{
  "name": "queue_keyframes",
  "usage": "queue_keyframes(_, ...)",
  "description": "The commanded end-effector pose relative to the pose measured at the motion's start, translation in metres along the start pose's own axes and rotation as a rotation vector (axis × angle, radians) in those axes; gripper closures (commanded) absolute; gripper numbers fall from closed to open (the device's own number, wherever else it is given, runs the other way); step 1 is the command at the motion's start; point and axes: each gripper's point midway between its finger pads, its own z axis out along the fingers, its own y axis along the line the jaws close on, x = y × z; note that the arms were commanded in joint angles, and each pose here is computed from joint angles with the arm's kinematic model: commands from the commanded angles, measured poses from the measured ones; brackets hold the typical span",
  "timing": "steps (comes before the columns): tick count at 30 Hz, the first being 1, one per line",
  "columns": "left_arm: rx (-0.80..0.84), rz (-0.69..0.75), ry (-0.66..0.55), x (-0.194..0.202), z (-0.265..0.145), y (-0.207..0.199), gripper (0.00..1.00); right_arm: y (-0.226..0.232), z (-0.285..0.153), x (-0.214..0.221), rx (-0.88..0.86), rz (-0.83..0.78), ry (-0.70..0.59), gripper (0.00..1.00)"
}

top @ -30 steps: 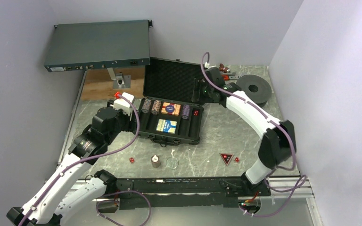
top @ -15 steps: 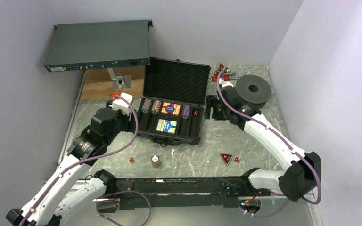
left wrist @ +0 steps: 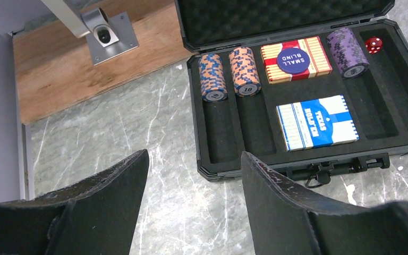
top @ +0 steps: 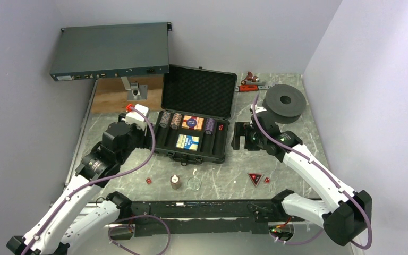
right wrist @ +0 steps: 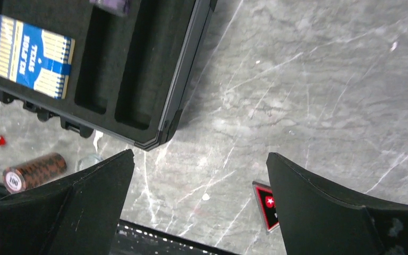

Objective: Pack up texas hold em set

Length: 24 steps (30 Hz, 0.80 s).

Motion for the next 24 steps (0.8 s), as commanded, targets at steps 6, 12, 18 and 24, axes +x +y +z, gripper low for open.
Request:
queue_keyframes(6, -0.033, -0.031, -0.033, -0.014, -0.005, 0.007, 0.3, 0.031, -0.013, 0.018, -0.157, -0.023, 0.023, 0.0)
queue_keyframes(12, -0.005, -0.03, -0.022, -0.012, -0.002, 0.001, 0.27, 0.042, -0.012, 0.041, -0.194, -0.02, 0.066, 0.0)
queue_keyframes(18, 0.111, -0.081, 0.132, 0.013, -0.004, -0.027, 0.23, 0.047, -0.009, 0.06, -0.203, -0.035, 0.099, 0.0)
queue_keyframes(24, 0.264, -0.09, 0.336, 0.07, -0.018, -0.071, 0.21, 0.046, -0.008, 0.058, -0.206, -0.066, 0.072, 0.0)
